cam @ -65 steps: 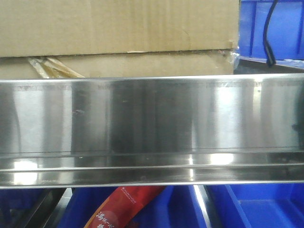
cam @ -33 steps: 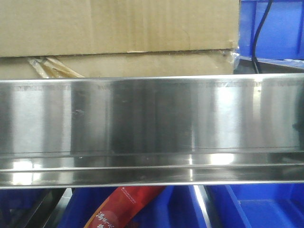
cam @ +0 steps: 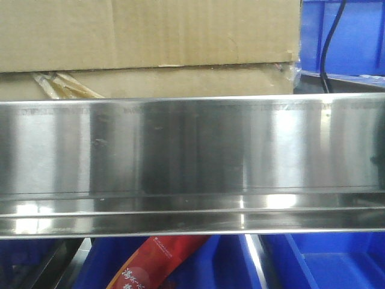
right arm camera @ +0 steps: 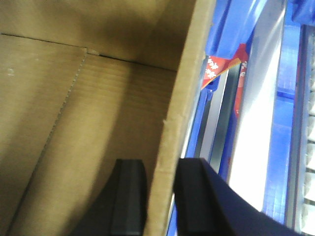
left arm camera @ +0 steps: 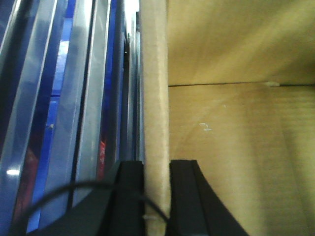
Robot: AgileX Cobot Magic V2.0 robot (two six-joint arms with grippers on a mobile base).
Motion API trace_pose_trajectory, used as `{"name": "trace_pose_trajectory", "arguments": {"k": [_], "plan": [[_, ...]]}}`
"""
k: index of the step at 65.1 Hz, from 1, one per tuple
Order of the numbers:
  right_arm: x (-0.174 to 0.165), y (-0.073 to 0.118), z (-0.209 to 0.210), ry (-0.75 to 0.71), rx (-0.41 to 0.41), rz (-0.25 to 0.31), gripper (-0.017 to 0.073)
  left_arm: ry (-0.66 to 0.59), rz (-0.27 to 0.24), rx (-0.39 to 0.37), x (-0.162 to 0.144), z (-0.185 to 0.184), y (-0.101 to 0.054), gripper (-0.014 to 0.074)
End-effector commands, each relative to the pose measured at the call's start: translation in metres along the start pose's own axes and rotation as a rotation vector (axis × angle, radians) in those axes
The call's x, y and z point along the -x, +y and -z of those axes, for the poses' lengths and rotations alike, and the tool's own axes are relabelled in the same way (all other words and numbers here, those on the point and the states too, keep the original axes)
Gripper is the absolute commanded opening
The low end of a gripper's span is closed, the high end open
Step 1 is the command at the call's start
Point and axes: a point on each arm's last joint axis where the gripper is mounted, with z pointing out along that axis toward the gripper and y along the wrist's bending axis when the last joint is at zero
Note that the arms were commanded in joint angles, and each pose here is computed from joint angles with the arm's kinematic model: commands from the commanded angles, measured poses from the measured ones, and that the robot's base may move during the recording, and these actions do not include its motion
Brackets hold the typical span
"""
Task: Grab carton from right shelf to conveyor
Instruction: 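Close both grippers on the carton's side walls, then lift the carton with both grippers and pull it off the shelf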
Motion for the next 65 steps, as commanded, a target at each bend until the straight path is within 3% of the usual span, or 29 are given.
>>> {"name": "trace_pose_trajectory", "arguments": {"k": [1, 20, 29, 43, 54, 65], "plan": [[0.002, 0.001, 0.010, -0.042, 0.001, 0.006, -0.0058, -0.023, 0.003, -0.009, 0.001, 0.009, 0.001, -0.0009], [-0.001, 0.002, 0.061, -0.146, 0.010, 0.013, -0.0058, -0.173, 0.030, -0.071, -0.007, 0.085, 0.011, -0.0010], [-0.009, 0.003, 0.083, -0.176, 0.016, 0.016, -0.0058, -0.232, 0.013, -0.099, -0.022, 0.121, 0.011, -0.0018], [-0.037, -0.003, 0.106, -0.165, -0.020, 0.025, -0.0058, -0.148, 0.010, -0.113, -0.061, 0.119, 0.008, -0.0018], [-0.060, -0.006, 0.116, -0.142, -0.023, 0.024, -0.0058, -0.104, -0.016, -0.158, -0.078, 0.118, -0.005, -0.0018], [-0.075, -0.007, 0.135, -0.167, -0.020, 0.025, -0.0058, -0.107, -0.060, -0.209, -0.086, 0.126, -0.028, -0.0018]]}}
